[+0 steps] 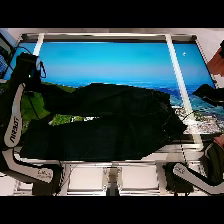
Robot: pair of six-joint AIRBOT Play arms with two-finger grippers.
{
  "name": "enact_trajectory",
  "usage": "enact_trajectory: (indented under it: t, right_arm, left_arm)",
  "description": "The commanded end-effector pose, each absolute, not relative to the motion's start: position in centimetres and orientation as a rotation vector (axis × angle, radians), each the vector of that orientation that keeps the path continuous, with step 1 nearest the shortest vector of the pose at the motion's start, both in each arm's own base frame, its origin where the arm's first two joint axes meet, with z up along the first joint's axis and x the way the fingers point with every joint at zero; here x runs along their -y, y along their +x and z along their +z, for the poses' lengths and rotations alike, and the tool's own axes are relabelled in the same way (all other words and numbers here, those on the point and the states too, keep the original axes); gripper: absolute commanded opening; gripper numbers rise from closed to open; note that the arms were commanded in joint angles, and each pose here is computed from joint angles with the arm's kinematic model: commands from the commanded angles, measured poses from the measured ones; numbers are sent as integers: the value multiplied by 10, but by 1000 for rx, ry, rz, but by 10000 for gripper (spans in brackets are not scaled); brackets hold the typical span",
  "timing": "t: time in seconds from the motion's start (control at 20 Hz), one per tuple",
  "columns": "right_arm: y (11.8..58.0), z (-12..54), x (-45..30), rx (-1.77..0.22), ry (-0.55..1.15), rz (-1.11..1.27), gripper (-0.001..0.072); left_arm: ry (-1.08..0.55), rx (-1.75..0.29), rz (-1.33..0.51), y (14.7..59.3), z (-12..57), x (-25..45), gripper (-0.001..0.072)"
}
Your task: Fold the clothes and pants, and hang the long-sleeved shirts on hangers.
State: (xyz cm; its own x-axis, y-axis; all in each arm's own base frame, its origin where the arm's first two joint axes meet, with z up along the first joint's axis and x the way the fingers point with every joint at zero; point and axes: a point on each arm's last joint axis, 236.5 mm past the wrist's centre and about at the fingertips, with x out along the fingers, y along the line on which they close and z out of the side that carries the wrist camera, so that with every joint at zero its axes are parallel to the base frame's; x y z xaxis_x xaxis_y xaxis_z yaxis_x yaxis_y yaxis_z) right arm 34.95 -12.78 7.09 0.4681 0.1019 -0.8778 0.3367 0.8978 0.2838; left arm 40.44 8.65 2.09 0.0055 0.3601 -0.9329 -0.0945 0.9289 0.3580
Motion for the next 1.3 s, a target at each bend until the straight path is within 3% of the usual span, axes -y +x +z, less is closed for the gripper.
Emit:
enact_trajectory:
  t: [0.0,0.2,0.4,0.95,1.15,1.25]
  right_arm:
    - [351,72,128,-1077,456,-151,625]
    - [352,72,128,-1074,457,-152,625]
    - [353,73,128,-1068,459,-151,625]
    - [353,73,128,-1068,459,-151,625]
    - [353,73,129,-1067,459,-152,625]
    - [353,73,128,-1068,459,-151,625]
  left_arm:
    - [125,-1459,269,434,-5,-86,498]
    - [116,-1478,263,447,-43,-94,496]
    - [54,-1443,141,469,-74,-67,495]
    - [0,-1398,194,482,-88,-80,493]
    - [-31,-1477,208,466,-100,-80,368]
    - [-76,-1526,192,457,-109,-73,45]
